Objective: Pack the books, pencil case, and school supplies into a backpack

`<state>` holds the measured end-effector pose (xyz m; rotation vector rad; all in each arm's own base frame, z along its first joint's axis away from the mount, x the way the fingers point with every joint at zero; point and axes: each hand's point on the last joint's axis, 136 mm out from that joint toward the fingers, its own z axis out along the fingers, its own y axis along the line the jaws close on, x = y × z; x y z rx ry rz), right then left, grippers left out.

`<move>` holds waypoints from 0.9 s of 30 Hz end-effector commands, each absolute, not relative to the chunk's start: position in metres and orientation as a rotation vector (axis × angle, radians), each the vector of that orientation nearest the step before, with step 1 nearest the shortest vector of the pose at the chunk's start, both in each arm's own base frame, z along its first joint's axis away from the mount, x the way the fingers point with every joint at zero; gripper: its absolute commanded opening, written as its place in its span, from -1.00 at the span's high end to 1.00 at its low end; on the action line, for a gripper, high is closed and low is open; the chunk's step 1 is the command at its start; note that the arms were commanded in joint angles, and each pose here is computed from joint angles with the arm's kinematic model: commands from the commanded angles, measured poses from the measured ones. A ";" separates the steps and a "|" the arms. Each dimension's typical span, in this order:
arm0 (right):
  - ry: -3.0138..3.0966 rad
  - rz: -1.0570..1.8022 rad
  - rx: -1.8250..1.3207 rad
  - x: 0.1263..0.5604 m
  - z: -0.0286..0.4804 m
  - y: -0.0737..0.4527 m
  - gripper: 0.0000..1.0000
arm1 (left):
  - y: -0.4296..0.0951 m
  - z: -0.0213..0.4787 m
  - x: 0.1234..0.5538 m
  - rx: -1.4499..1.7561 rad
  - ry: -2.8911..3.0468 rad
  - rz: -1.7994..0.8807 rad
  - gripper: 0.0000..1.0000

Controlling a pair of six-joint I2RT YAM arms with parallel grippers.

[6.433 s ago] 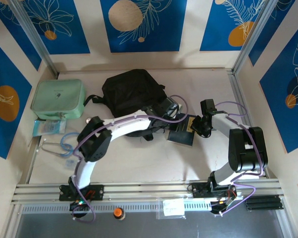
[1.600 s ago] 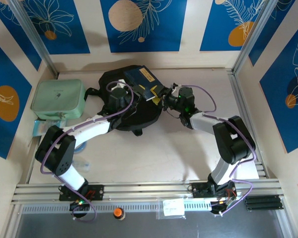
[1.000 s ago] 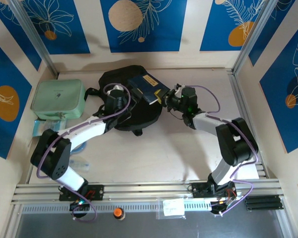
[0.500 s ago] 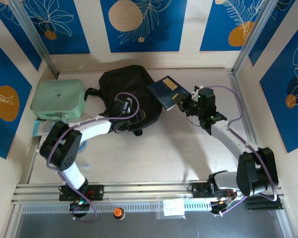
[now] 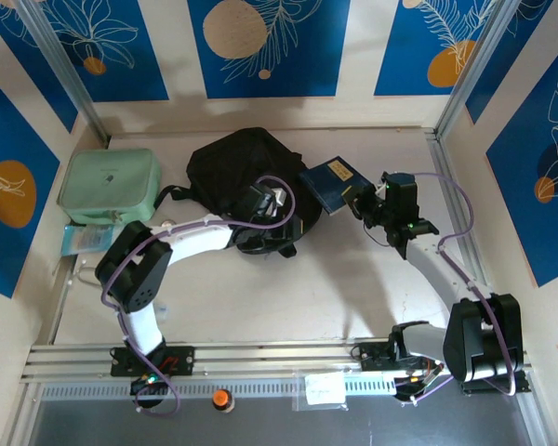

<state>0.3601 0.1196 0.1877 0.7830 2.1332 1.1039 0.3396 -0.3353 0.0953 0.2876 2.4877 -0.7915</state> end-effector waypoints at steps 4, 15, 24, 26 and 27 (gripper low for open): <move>2.110 1.091 0.757 0.354 0.192 0.112 0.96 | -0.333 0.127 0.318 0.786 2.356 -0.686 -0.35; 2.100 1.068 0.783 0.349 0.191 0.100 0.96 | -0.349 0.112 0.319 1.038 2.369 -0.615 0.03; 2.096 1.066 0.799 0.346 0.189 0.095 0.96 | -0.360 0.099 0.324 1.055 2.401 -0.647 0.34; 2.095 1.066 0.801 0.346 0.189 0.094 0.96 | -0.361 0.097 0.324 1.063 2.409 -0.650 0.42; 2.094 1.065 0.798 0.346 0.190 0.094 0.96 | -0.361 0.096 0.323 1.065 2.412 -0.650 0.46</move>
